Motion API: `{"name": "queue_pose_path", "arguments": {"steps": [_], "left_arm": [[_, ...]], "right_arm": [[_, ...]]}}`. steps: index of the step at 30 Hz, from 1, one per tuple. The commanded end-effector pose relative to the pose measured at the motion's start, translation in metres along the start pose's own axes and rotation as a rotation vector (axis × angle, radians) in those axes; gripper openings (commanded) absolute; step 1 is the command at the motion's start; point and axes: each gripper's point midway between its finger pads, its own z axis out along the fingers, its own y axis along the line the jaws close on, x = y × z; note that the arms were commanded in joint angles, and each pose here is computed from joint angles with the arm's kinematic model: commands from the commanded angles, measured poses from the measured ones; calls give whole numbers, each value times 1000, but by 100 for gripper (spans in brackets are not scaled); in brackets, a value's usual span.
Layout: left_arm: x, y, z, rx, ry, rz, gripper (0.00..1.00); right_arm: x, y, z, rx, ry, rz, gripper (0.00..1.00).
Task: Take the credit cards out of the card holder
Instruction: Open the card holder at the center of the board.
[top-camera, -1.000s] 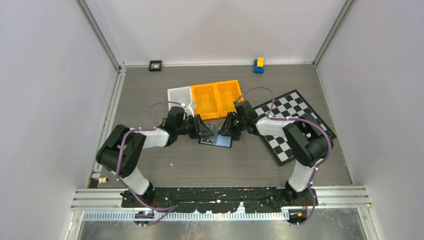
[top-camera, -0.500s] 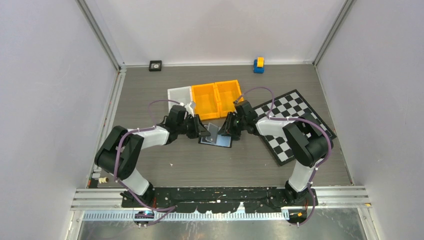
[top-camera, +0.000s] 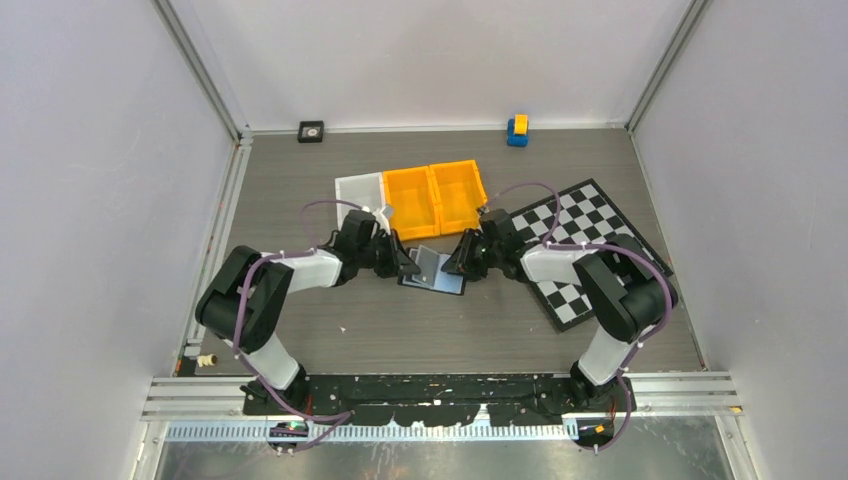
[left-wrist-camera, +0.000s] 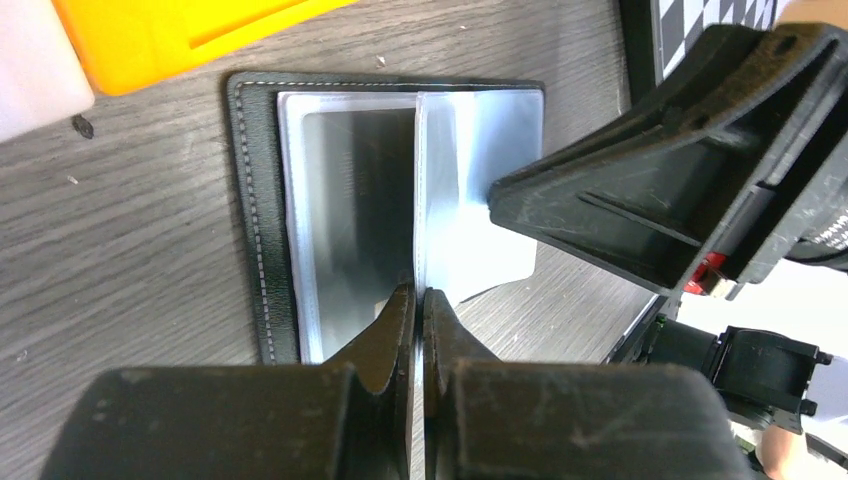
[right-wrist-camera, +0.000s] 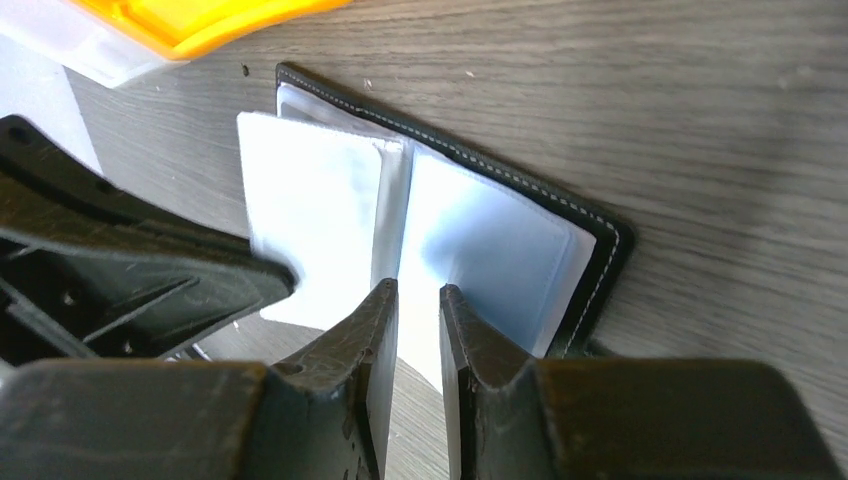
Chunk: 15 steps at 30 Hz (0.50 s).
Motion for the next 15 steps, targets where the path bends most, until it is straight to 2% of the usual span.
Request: {"name": "queue_pose_path", "arguments": {"steps": [1,8,15], "left_arm": [[-3,12,11,-42,-5,-6,0],[-3,14,12,-46,-14,-9,0],[-10,-3,2,24,-64,27,0]], "right_arm": [[-22,20,-18,-122,-113,29,27],[-36,18,-35,-172,-194,61,27],[-34,20,-33,-180,-168,48,27]]}}
